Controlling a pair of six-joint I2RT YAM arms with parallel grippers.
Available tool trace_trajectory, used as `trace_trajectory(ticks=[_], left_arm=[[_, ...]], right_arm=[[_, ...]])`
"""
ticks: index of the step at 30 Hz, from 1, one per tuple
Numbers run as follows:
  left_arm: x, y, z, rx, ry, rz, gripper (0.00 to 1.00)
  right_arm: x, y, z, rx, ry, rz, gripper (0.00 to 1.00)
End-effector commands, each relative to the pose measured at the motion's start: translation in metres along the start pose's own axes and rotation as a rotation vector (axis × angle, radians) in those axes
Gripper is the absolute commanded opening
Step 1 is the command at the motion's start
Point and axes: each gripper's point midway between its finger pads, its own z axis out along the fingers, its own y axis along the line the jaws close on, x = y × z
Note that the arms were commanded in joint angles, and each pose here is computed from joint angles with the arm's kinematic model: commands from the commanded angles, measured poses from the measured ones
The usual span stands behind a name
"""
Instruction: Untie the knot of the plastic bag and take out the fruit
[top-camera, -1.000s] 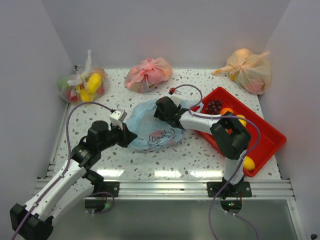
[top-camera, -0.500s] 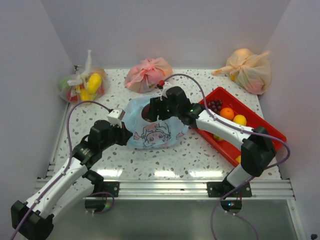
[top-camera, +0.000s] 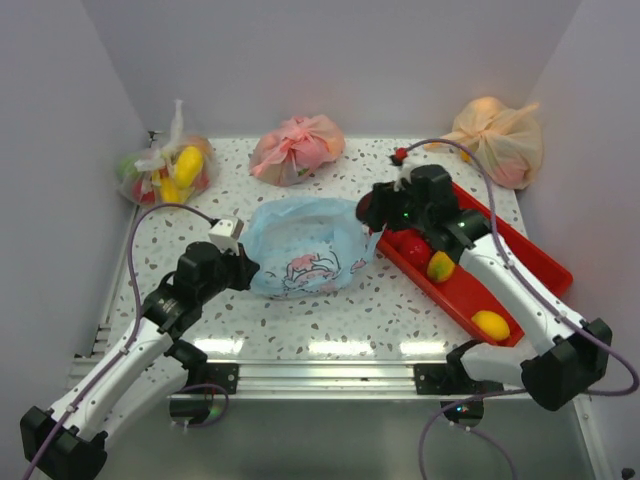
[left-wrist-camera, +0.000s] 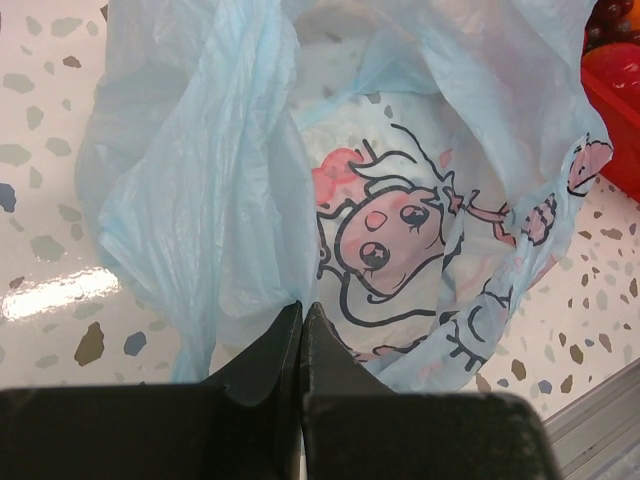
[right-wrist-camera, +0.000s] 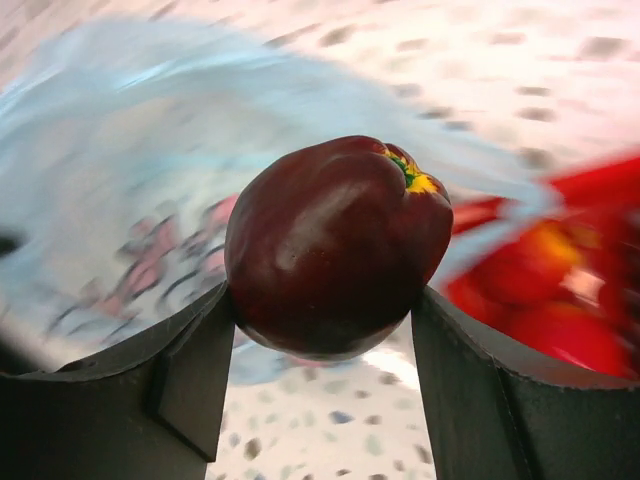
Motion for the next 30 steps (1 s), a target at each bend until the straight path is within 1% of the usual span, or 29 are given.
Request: trace_trajectory(ticks=[1,2,3,5,7,11,12,14,15,17,18,21,23,26,27,29,30], left_arm=[[-0.012,-0.001,-0.002,-0.007,-0.037,-0.010,0.00],[-0.011,-0.001,-0.002,-0.006,-0.033,-0.012,0.00],[-0.012,-0.001,-0.003,-0.007,-0.037,-0.010,0.00],[-0.011,-0.001,-0.003,-0.007,-0.035,-0.015,0.00],[-0.011,-0.003,-0.005,0.004,-0.034,-0.025,0.00],[-0.007,-0.012,-0.010,0.044,-0.004,-0.057,0.00],[-0.006,-0.014,-0.012,0.050,0.005,-0.067,0.00],[-0.001,-0.015,-0.016,0.048,0.042,-0.095,0.00],[-0.003,-0.016,-0.018,0.043,0.050,-0.104,0.00],[0.005,-0.013,-0.022,0.016,0.091,-0.131,0.00],[0.007,-0.013,-0.023,0.012,0.103,-0.135,0.00],[0.013,-0.013,-0.028,0.009,0.126,-0.159,0.00],[0.015,-0.014,-0.030,0.009,0.135,-0.173,0.00],[0.018,-0.013,-0.032,0.004,0.148,-0.189,0.03],[0.018,-0.013,-0.033,0.001,0.147,-0.192,0.05],[0.016,-0.013,-0.035,-0.006,0.145,-0.203,0.11],[0.013,-0.013,-0.037,-0.011,0.135,-0.203,0.16]], right_arm=[[-0.006,-0.091,-0.043,0.373,-0.117,0.149,0.15],[-0.006,-0.119,-0.057,0.480,-0.151,0.204,0.15],[0.009,-0.134,-0.063,0.543,-0.133,0.231,0.15],[0.023,-0.167,-0.088,0.698,-0.152,0.314,0.16],[0.048,-0.191,-0.102,0.801,-0.126,0.386,0.22],[0.092,-0.216,-0.123,0.921,-0.112,0.529,0.34],[0.099,-0.219,-0.125,0.935,-0.113,0.555,0.45],[0.114,-0.226,-0.128,0.960,-0.104,0.612,0.56],[0.127,-0.229,-0.126,0.973,-0.075,0.635,0.64],[0.138,-0.230,-0.123,0.982,-0.059,0.677,0.73],[0.145,-0.235,-0.125,0.996,-0.054,0.706,0.81],[0.144,-0.232,-0.122,0.974,-0.049,0.729,0.99],[0.140,-0.230,-0.125,0.970,-0.050,0.731,0.99],[0.120,-0.221,-0.136,0.932,-0.105,0.725,0.99],[0.108,-0.217,-0.141,0.915,-0.140,0.718,0.99],[0.091,-0.208,-0.152,0.879,-0.206,0.696,0.99],[0.079,-0.202,-0.160,0.858,-0.239,0.684,0.99]])
